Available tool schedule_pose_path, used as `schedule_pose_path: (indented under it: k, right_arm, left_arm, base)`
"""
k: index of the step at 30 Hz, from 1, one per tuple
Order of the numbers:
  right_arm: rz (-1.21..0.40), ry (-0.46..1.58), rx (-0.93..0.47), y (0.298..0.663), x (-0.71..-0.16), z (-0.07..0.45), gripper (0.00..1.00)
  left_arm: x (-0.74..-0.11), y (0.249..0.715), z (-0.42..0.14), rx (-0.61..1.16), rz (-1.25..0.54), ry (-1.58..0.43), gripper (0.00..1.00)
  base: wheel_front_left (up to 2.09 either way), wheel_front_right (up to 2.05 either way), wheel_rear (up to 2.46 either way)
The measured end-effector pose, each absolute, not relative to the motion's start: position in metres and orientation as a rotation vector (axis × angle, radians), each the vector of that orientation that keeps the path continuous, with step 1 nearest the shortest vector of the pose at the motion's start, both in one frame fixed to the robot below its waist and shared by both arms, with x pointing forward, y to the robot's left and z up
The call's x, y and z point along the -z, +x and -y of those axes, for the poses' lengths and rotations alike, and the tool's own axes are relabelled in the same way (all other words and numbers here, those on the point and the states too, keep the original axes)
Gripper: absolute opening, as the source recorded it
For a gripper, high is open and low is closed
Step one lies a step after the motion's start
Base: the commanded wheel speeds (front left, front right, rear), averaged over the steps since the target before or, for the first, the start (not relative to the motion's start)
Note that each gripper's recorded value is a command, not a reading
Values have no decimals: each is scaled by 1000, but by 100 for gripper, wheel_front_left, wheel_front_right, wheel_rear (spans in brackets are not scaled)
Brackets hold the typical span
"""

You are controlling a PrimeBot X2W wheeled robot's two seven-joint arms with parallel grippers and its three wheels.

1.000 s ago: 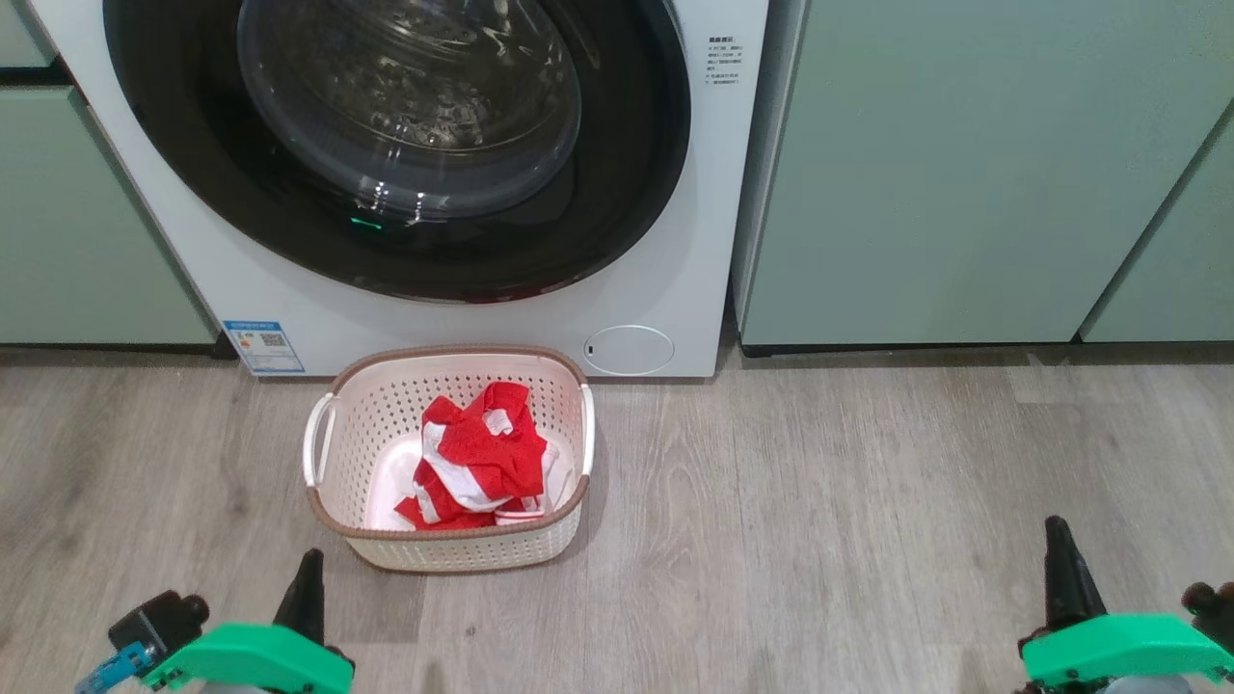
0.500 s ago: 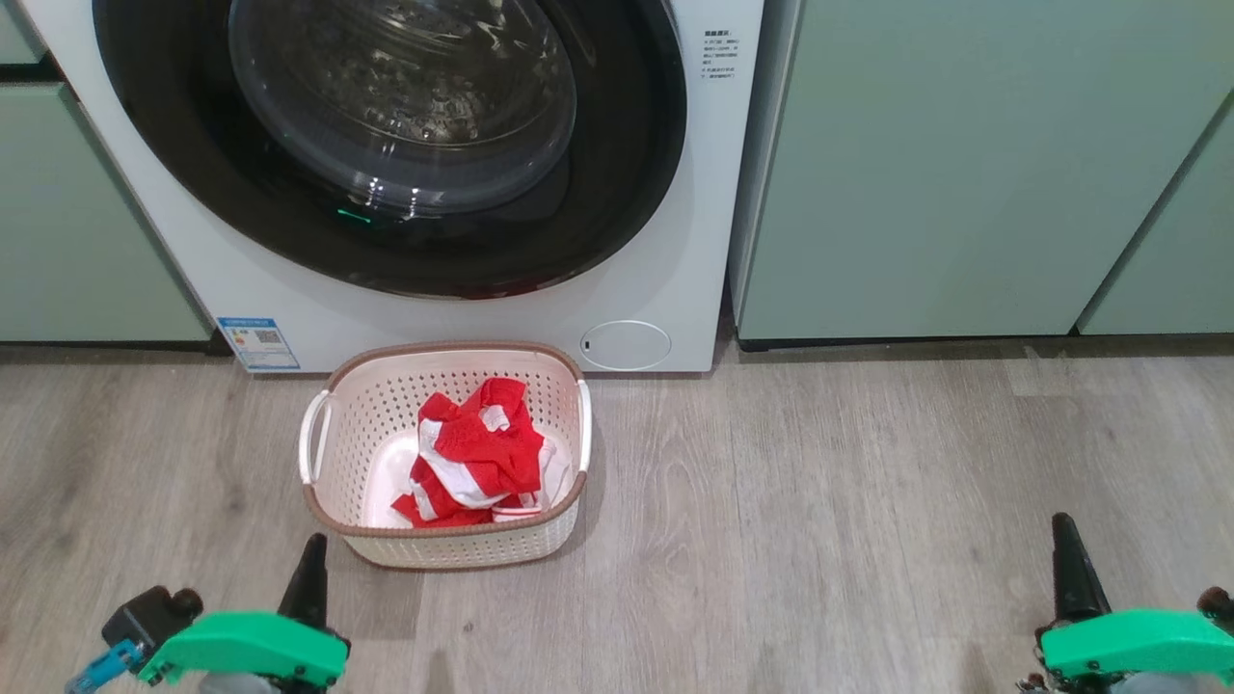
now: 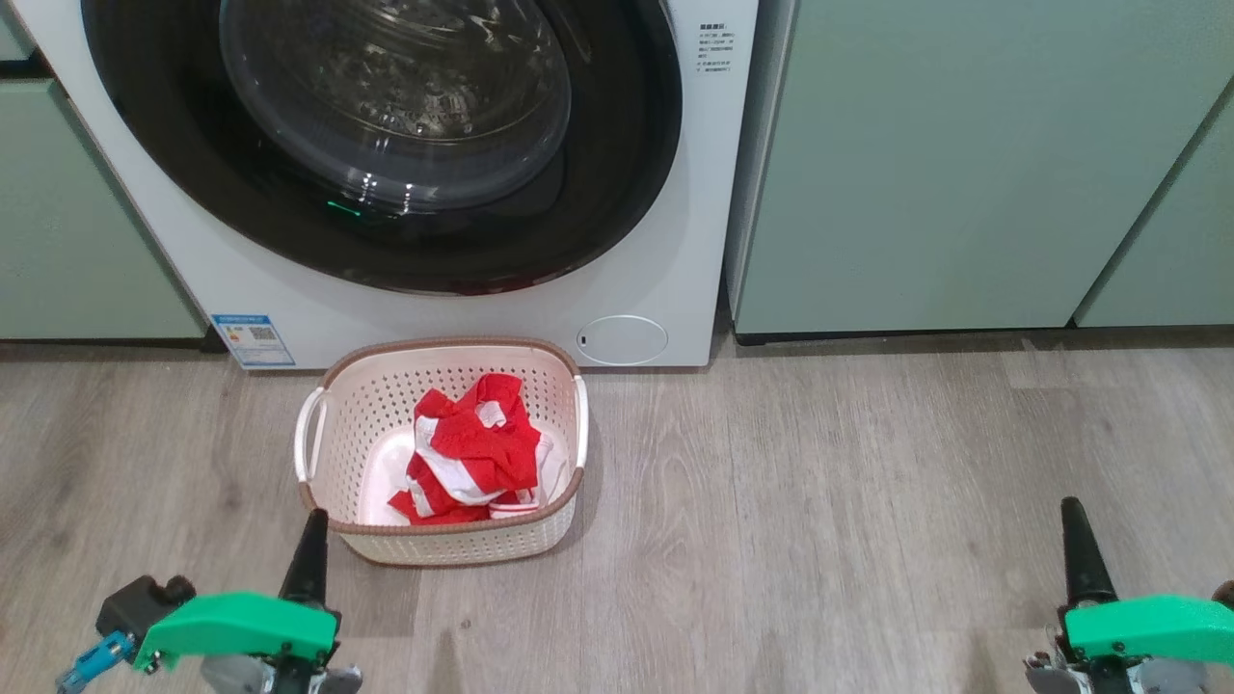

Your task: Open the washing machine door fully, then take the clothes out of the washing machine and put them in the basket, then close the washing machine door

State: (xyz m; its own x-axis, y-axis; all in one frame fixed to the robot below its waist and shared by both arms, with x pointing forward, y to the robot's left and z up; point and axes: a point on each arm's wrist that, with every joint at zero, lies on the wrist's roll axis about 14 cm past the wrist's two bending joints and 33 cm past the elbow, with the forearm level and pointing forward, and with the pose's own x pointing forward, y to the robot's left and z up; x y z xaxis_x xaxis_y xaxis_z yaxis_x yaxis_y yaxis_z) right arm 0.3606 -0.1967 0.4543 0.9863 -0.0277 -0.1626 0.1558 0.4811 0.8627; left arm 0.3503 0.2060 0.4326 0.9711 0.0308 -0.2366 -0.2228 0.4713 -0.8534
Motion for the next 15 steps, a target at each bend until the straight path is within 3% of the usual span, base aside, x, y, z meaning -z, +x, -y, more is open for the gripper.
schedule_pose_path:
  k: [15]
  right_arm:
    - [-119,1226,125,362,-457,200,0]
  left_arm:
    - [-443,357,-199,-136,-178,-1226,0]
  base:
    - [0,0,0]
